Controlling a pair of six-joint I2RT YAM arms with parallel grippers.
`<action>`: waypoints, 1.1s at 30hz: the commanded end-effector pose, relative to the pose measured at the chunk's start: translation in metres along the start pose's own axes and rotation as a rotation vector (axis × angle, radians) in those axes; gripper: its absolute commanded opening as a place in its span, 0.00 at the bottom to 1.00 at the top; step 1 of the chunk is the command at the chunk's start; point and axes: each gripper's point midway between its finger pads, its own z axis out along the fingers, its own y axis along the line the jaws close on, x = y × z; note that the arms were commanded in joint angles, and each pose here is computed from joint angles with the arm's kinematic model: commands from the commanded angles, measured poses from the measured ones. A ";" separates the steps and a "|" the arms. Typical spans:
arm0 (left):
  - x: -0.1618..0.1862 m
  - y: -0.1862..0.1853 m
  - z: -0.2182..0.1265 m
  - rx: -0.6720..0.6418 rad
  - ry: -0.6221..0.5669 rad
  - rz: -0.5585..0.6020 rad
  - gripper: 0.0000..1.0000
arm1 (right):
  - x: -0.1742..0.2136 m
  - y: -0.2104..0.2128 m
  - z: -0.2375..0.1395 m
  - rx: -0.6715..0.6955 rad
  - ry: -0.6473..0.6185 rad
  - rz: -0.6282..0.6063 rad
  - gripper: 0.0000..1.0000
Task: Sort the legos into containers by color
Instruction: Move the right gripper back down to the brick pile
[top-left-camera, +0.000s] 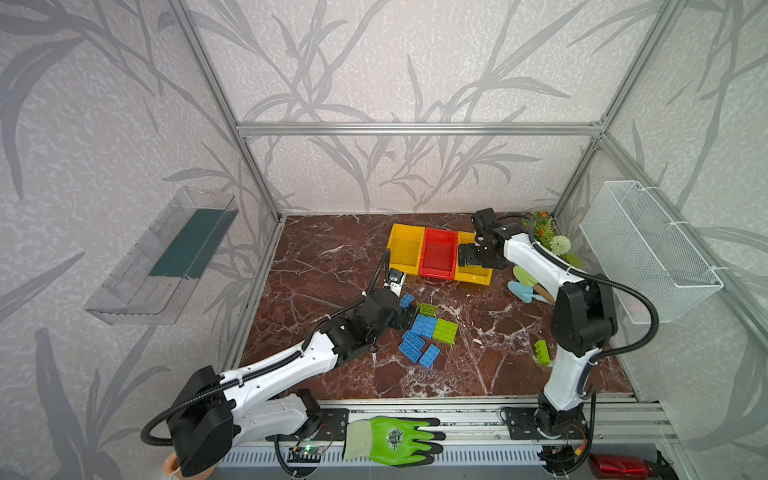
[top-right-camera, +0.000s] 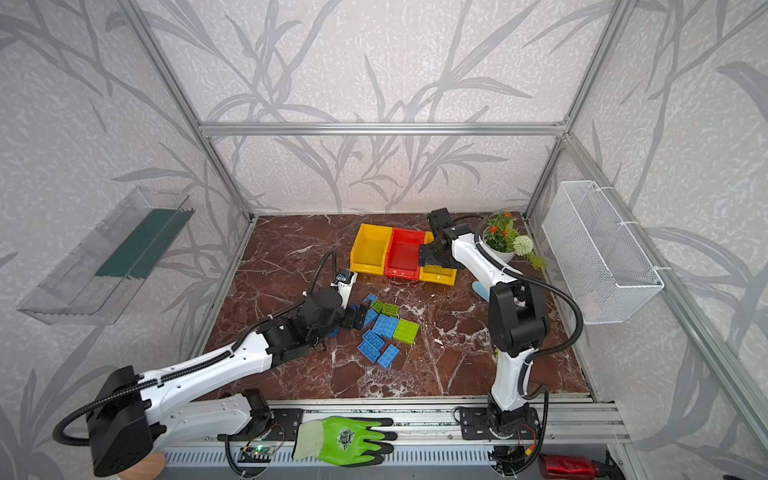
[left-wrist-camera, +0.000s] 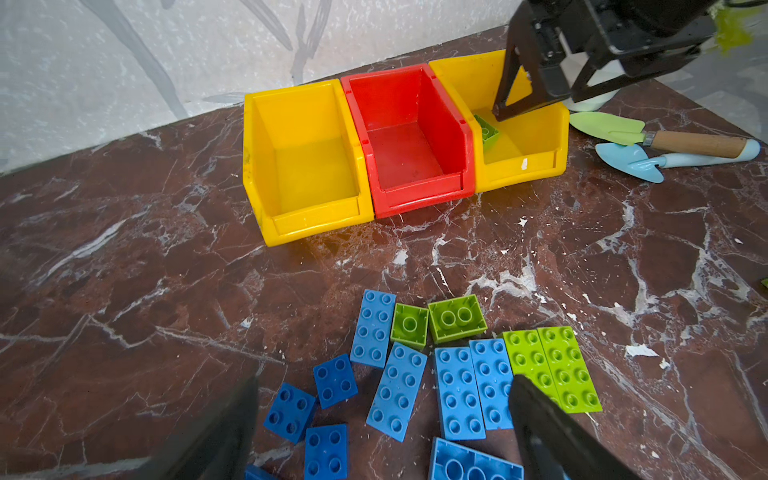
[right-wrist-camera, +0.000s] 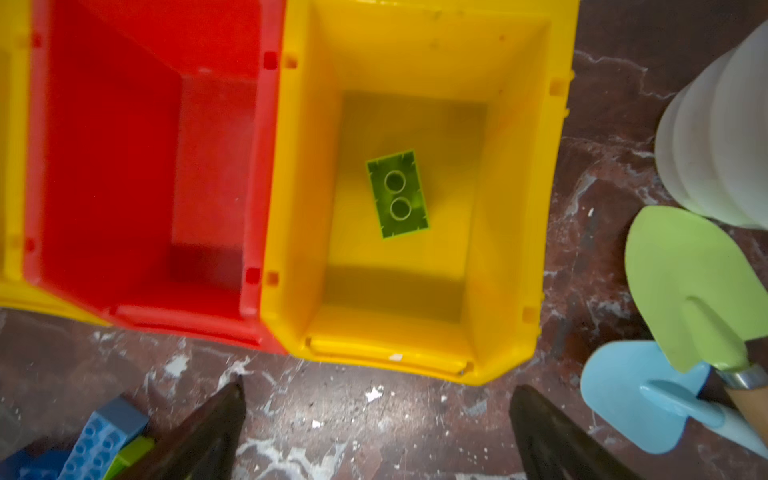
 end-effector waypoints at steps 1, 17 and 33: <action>0.011 0.008 -0.006 -0.018 0.005 -0.039 0.93 | 0.029 0.014 -0.010 -0.018 0.021 -0.048 0.99; 0.051 0.040 -0.032 -0.093 0.013 -0.152 0.93 | 0.128 0.129 0.013 -0.264 0.162 -0.133 0.80; 0.065 0.054 -0.044 -0.125 -0.007 -0.184 0.93 | 0.141 0.132 0.046 -0.156 0.188 -0.131 0.68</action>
